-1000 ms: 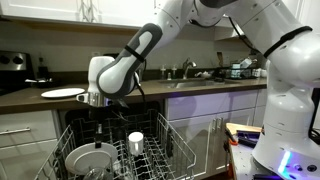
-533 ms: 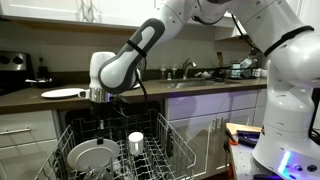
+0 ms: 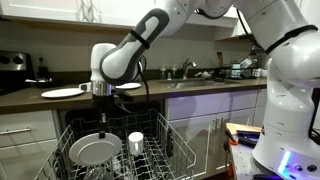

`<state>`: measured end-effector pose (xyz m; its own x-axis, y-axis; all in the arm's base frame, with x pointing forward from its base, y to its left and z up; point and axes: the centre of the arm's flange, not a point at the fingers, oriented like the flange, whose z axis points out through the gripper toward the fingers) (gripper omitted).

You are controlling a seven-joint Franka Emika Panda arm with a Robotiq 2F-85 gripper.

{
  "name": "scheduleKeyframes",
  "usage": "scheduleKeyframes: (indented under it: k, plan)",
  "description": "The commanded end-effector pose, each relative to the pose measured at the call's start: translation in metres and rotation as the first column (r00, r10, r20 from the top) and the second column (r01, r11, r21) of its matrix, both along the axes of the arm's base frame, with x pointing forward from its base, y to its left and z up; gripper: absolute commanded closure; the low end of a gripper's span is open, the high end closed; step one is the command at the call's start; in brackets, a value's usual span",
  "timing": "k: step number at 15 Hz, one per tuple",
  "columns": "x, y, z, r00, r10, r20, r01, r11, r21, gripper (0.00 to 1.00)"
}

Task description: Pick up the white plate and move it from the left side of the dishwasher to the right side

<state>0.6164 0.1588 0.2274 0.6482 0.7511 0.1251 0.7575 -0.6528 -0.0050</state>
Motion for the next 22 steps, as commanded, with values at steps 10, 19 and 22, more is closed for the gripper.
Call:
scheduleKeyframes:
  k: [10, 19, 22]
  plan:
    - [-0.039, -0.007, 0.057, 0.999, -0.007, -0.036, 0.007, 1.0, 0.02, 0.98]
    - [-0.069, 0.005, 0.08, 0.998, -0.022, -0.06, 0.022, 1.0, 0.005, 0.98]
    - [-0.085, 0.012, 0.082, 0.997, -0.016, -0.07, 0.017, 1.0, 0.001, 0.98]
